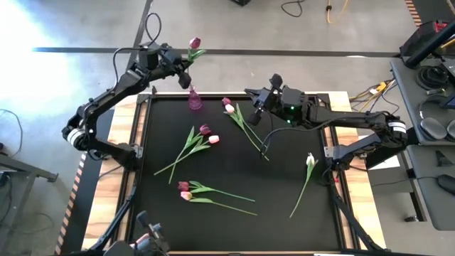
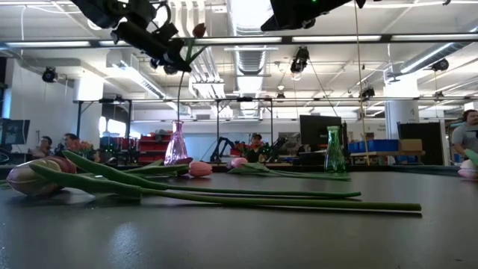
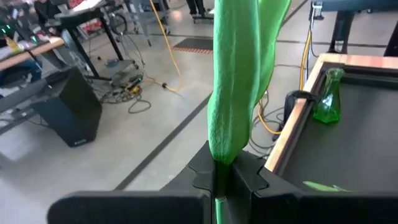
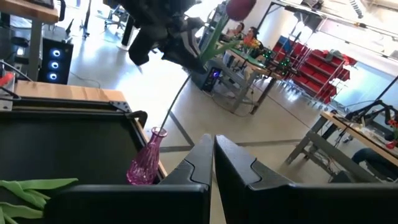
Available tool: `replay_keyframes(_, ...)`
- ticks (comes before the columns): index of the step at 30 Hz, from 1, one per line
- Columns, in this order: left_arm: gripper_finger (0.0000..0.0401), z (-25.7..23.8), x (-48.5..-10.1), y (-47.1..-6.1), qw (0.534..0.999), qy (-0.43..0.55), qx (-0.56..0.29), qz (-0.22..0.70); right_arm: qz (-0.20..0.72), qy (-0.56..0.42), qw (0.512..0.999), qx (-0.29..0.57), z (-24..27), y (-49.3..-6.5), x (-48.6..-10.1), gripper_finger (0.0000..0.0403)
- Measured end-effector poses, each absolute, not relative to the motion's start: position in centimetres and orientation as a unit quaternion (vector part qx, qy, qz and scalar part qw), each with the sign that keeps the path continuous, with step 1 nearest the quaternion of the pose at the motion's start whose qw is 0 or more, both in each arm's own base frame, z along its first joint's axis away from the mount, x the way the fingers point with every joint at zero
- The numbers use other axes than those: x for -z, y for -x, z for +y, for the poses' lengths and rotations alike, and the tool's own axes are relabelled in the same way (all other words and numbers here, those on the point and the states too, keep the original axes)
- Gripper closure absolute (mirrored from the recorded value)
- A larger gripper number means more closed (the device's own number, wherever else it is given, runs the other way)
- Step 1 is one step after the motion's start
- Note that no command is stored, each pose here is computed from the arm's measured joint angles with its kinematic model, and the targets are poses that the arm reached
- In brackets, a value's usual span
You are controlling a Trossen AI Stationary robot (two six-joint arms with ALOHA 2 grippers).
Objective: Sort flowers into vase by color
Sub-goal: Put the middle right red flower into the purple vase
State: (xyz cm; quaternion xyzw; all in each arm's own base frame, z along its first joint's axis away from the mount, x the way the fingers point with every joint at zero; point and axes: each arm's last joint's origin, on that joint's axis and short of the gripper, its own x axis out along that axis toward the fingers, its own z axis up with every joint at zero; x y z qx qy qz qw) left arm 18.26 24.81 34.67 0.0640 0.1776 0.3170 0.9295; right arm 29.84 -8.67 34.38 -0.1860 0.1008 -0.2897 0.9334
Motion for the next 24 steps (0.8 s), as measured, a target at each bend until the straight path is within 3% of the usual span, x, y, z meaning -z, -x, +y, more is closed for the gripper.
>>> replay_keyframes(24,0.0401,23.2,-25.0,-17.2,0.938,0.001,-0.322,0.123,0.148,0.138,0.937,0.284,-8.6,-29.7,-33.0,0.0394)
